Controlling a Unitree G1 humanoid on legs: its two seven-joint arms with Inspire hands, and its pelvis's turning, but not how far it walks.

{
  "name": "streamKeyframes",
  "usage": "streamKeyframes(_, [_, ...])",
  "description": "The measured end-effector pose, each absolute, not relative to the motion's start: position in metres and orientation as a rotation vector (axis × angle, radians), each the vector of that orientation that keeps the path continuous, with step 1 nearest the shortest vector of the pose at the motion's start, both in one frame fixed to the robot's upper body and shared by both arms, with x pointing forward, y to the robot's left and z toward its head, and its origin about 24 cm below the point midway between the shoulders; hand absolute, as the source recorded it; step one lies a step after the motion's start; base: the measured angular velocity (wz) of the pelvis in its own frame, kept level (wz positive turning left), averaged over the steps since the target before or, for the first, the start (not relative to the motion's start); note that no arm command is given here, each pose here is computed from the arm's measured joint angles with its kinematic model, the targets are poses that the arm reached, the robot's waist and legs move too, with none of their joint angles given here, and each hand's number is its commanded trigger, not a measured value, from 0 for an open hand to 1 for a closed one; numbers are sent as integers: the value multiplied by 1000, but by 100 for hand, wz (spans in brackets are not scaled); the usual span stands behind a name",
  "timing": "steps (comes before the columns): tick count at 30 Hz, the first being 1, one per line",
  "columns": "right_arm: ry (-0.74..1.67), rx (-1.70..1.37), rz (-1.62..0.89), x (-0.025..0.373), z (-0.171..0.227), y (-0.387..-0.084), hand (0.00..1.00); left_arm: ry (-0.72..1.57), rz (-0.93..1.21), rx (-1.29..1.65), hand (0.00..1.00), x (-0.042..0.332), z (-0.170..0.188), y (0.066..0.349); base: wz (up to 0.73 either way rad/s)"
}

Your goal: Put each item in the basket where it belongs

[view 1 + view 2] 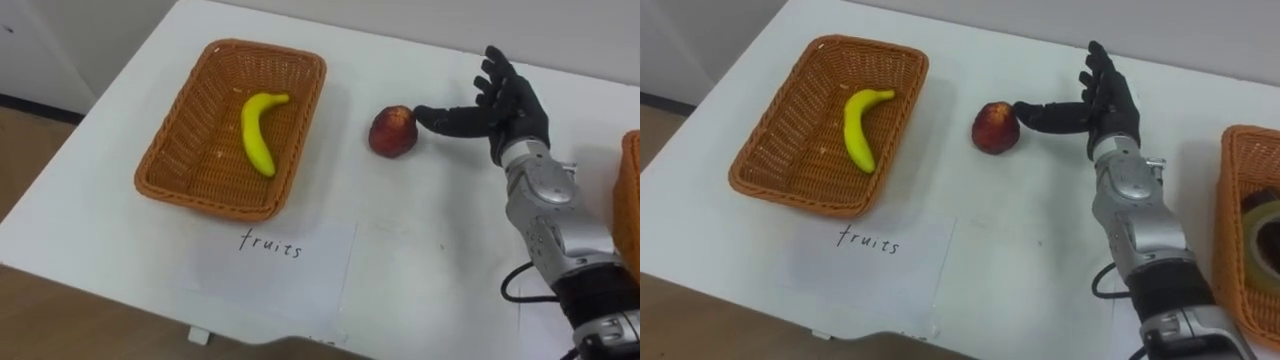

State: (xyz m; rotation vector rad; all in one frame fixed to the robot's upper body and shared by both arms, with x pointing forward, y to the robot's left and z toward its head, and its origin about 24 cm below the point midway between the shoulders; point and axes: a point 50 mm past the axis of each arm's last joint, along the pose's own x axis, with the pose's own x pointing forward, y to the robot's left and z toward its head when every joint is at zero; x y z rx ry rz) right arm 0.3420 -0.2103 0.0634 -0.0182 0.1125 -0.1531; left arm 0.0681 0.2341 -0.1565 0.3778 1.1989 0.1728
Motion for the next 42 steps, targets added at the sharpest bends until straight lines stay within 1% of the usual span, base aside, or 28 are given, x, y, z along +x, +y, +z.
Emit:
streamKeyframes(10, [120,-2,-154,342,60,-202,0,1210,160,376,0,61,-158,231,0])
streamKeyframes(17, [75,5,-157,343,68,-200,0,1222,161,375,0,55,-158,231,1])
streamKeyframes(28, [65,27,-155,342,70,-197,0,1243,164,374,0,47,-159,232,0])
streamKeyframes(35, [33,55,-133,333,72,-194,0,1257,161,379,0,43,-160,232,0])
streamKeyframes(39, [49,78,-120,329,66,-193,0,1260,165,373,0,42,-160,231,0])
streamKeyframes(42, [89,86,-94,321,53,-193,0,1262,163,371,0,42,-160,230,0])
